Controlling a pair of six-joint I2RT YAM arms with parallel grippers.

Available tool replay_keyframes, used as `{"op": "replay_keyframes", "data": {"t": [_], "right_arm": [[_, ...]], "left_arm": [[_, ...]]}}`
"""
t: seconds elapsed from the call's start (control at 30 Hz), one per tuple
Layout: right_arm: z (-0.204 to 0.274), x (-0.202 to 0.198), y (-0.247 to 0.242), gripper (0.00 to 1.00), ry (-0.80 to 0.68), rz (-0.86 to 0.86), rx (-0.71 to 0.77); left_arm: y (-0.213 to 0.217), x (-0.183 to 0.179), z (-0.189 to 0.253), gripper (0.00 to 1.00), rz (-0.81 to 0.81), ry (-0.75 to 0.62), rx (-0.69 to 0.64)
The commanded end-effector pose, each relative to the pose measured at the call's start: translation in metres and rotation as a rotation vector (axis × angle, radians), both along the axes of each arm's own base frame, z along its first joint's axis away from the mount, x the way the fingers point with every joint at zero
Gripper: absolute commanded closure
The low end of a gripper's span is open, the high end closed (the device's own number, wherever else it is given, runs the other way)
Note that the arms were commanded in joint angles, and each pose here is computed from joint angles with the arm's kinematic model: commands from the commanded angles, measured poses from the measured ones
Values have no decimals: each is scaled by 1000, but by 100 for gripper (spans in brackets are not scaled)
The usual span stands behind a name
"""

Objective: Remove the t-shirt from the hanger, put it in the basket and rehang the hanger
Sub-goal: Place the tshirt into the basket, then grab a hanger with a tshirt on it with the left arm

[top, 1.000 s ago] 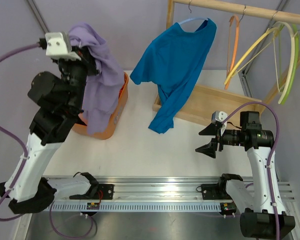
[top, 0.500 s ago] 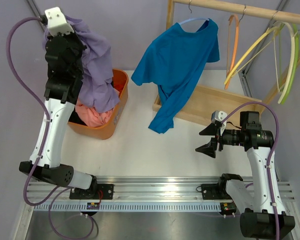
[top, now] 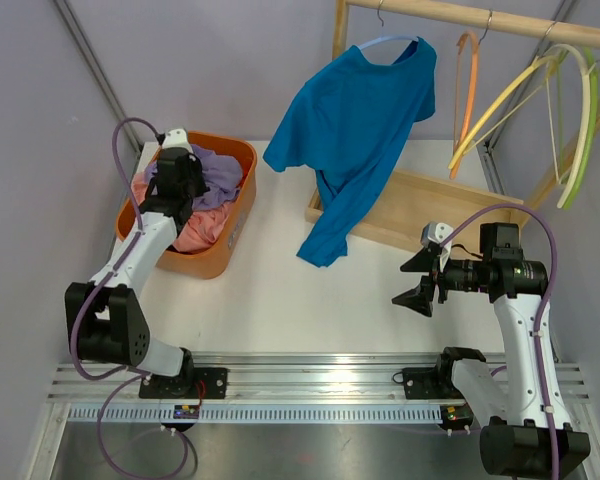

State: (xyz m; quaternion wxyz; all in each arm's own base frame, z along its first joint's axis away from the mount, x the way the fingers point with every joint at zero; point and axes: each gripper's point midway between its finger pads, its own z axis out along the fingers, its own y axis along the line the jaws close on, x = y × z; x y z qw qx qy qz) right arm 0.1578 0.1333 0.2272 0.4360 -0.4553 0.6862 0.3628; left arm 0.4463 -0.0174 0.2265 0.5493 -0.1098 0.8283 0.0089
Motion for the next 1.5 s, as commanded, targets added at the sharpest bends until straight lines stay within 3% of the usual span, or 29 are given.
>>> {"op": "replay_keyframes", "data": {"t": [0.0, 0.1, 0.13, 0.23, 0.33, 0.5, 0.8, 0.97, 1.17, 1.3, 1.43, 1.47], "right_arm": [[13, -1, -2, 13, -41, 4, -27], [20, -3, -2, 13, -48, 3, -29], [23, -3, -2, 13, -54, 4, -30], [29, -2, -1, 12, -54, -3, -21], [38, 0, 0, 12, -56, -8, -10], [56, 1, 1, 12, -55, -19, 4], [68, 4, 2, 12, -33, -42, 25], [67, 7, 3, 12, -16, -45, 39], [60, 11, 4, 12, 8, -38, 60], [53, 12, 5, 12, 27, -38, 74], [49, 10, 7, 12, 36, -27, 87], [48, 9, 7, 12, 38, -26, 89]], "left_arm": [[-8, 4, -31, 90, -27, 29, -115], [-7, -3, -48, 65, -28, 65, -183], [-8, -4, -48, 43, -31, 66, -202], [-14, -11, -35, 22, -71, 62, -236], [-22, -20, 5, 1, -115, -17, -272], [-31, -50, 79, 1, -176, -167, -302], [-51, -87, 127, 1, -305, -249, -348], [-110, -116, 196, 1, -628, -426, -391], [-171, -144, 275, 2, -881, -640, -330], [-204, -149, 323, 5, -993, -775, -242], [-238, -128, 340, 9, -1026, -813, -176], [-252, -108, 327, 10, -1028, -778, -169]]}}
